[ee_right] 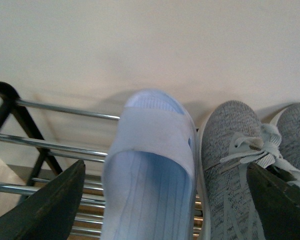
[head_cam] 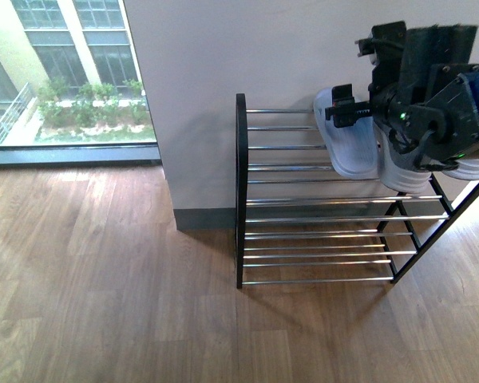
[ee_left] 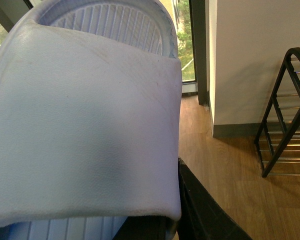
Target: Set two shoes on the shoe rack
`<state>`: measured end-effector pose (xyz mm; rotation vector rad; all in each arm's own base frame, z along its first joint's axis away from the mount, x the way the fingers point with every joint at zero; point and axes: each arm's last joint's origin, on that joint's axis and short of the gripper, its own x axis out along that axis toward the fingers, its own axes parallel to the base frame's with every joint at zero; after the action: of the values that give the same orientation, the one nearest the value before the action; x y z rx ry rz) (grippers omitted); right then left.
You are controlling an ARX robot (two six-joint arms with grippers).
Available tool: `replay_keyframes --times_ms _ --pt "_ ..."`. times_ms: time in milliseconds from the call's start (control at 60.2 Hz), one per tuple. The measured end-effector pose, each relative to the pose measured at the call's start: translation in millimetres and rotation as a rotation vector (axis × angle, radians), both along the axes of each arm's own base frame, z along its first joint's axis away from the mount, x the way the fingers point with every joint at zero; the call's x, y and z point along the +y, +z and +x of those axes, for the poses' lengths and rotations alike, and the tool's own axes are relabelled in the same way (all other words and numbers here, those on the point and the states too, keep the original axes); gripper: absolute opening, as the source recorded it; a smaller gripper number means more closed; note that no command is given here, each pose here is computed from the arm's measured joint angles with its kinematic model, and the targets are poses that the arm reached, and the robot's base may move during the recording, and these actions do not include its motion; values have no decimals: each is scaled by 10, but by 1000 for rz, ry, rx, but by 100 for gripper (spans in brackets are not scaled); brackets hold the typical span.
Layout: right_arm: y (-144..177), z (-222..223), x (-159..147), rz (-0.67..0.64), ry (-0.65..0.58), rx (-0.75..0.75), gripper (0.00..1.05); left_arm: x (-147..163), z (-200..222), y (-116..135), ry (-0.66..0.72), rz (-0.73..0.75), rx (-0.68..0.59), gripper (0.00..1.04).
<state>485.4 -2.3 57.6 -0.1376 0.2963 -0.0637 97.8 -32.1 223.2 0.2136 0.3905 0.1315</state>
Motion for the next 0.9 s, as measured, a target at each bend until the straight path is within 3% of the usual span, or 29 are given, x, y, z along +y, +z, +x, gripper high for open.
replay_keyframes --times_ms 232,548,897 --pt "494 -622 -17 74 97 -23 95 0 0 0 0 0 0 2" --pt "1049 -1337 -392 190 108 -98 95 0 0 0 0 0 0 2" --pt "1195 -2047 -734 243 65 -168 95 0 0 0 0 0 0 2"
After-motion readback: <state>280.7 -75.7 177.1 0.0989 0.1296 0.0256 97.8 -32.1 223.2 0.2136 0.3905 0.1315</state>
